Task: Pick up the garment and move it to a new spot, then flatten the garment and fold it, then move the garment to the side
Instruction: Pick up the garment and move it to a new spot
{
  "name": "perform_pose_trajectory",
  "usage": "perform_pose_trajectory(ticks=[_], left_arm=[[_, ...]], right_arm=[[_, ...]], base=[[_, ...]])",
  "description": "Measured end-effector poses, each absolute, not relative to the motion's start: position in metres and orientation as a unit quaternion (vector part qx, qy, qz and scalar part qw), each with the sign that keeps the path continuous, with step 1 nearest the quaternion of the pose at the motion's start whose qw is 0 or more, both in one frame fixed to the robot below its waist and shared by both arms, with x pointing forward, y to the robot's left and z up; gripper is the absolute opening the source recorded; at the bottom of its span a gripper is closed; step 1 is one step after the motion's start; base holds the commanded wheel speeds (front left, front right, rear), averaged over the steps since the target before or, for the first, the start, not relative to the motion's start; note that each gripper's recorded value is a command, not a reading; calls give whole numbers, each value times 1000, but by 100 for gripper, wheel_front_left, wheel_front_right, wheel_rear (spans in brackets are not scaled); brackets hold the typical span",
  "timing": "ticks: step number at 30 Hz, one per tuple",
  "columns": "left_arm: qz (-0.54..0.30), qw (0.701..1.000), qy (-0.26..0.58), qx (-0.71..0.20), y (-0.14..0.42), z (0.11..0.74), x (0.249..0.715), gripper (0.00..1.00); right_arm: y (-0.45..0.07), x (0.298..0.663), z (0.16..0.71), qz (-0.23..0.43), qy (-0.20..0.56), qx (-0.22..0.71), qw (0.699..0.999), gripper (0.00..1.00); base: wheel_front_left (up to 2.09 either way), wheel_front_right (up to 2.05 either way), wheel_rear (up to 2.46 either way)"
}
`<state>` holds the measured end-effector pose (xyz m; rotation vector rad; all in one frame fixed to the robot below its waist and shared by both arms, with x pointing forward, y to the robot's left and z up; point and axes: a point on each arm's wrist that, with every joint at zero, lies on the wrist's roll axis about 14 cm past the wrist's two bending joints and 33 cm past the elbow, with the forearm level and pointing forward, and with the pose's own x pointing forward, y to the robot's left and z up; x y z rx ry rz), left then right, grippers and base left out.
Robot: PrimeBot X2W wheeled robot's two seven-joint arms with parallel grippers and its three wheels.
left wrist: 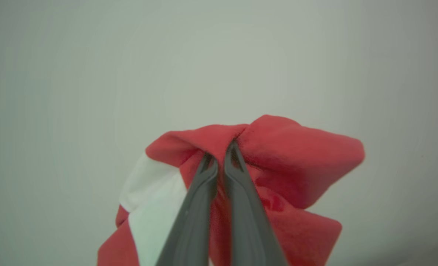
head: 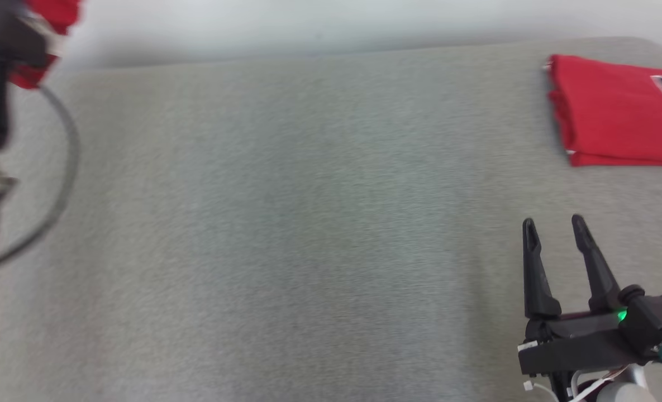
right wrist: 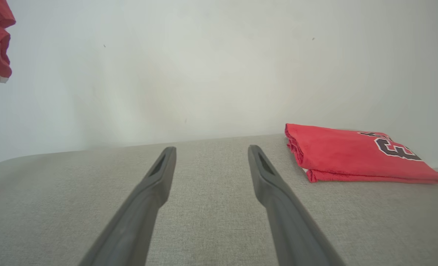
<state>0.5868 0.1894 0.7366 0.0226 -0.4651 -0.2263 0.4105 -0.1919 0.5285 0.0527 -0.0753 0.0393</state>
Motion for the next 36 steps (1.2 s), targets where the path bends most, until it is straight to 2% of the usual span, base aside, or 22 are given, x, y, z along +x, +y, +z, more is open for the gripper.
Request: perform_pose_trajectory(ticks=[9, 16, 24, 30, 36], left_arm=[[-220, 943, -249, -27, 81, 753, 553, 0], [-282, 934, -215, -39, 25, 726, 526, 0], [-305, 945, -105, -49, -3, 631, 511, 0], [-291, 956, 3, -36, 6, 535, 503, 0], [-282, 956, 66, -52, 14, 483, 491, 0]], right_arm=[[-226, 375, 531, -34, -47, 39, 998, 100], [-252, 349, 536, -77, -58, 39, 995, 100], [-264, 333, 535, -101, -60, 41, 992, 100], [-264, 335, 528, -102, -49, 42, 993, 100], [-260, 341, 528, -93, -50, 44, 993, 100]], base=[[0, 0, 0], [0, 0, 0], [0, 0, 0], [0, 0, 0], [0, 0, 0]])
